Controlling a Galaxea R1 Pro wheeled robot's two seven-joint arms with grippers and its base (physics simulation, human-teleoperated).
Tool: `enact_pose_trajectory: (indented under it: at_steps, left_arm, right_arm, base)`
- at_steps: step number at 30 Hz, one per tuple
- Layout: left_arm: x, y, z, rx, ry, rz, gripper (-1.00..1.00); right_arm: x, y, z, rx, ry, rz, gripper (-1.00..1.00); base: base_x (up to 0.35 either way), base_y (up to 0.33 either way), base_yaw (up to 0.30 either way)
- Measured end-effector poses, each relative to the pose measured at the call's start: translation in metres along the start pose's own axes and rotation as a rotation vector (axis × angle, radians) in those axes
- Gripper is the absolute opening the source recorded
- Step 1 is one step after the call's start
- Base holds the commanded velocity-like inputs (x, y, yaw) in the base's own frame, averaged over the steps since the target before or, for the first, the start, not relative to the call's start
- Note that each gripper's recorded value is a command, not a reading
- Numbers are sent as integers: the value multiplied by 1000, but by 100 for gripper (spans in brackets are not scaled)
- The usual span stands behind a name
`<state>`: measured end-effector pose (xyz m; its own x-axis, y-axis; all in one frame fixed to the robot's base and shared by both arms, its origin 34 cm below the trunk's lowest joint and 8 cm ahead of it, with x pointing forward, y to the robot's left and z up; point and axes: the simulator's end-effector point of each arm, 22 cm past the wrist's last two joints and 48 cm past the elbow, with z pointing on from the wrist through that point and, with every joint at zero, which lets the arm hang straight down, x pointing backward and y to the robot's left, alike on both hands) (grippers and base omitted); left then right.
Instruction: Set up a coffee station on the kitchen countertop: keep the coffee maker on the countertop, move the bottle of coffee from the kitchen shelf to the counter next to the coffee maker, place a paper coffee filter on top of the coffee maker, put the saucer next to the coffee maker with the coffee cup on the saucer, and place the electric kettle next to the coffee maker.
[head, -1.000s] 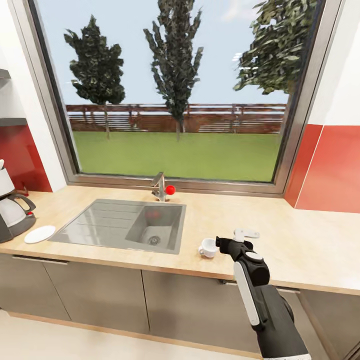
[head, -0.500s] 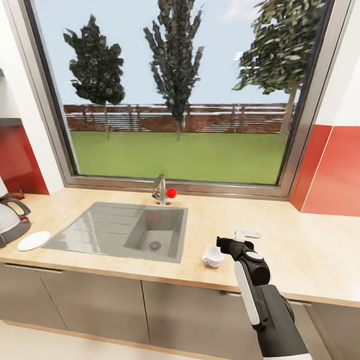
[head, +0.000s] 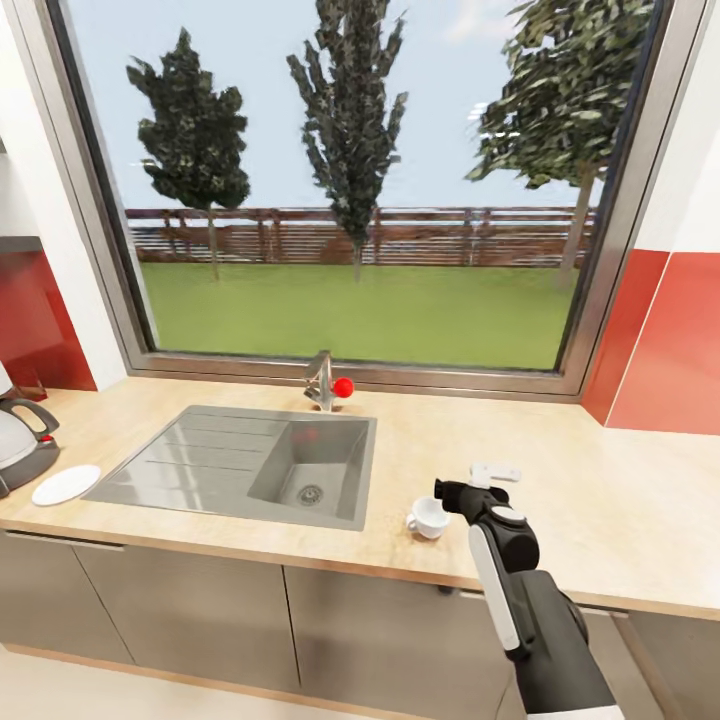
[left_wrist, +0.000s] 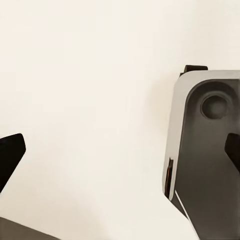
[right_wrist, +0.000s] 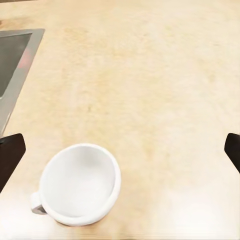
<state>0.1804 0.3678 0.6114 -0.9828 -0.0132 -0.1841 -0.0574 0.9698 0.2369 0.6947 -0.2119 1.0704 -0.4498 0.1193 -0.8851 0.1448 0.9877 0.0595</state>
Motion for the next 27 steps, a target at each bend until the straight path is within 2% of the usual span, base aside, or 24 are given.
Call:
enact_pose_trajectory:
  at_steps: [7,15,17,27]
  left_arm:
    - [4,3,0,-4,6,1,100]
    - [9,5,-1,-6,10,3,100]
    - [10,5,-1,-6,12,3,100]
    - [11,5,-1,-6,14,3,100]
  right_arm:
    - [19,1,8,3,43,-13,100]
    - [36,-1,14,10,84,-24,100]
    - [56,-22,23,47,134,-9,100]
    - [66,-29,26,60,157,-5,100]
  base:
    - [3,0,0]
    - [147,22,0]
    - [5,1,0]
    - [0,0,0]
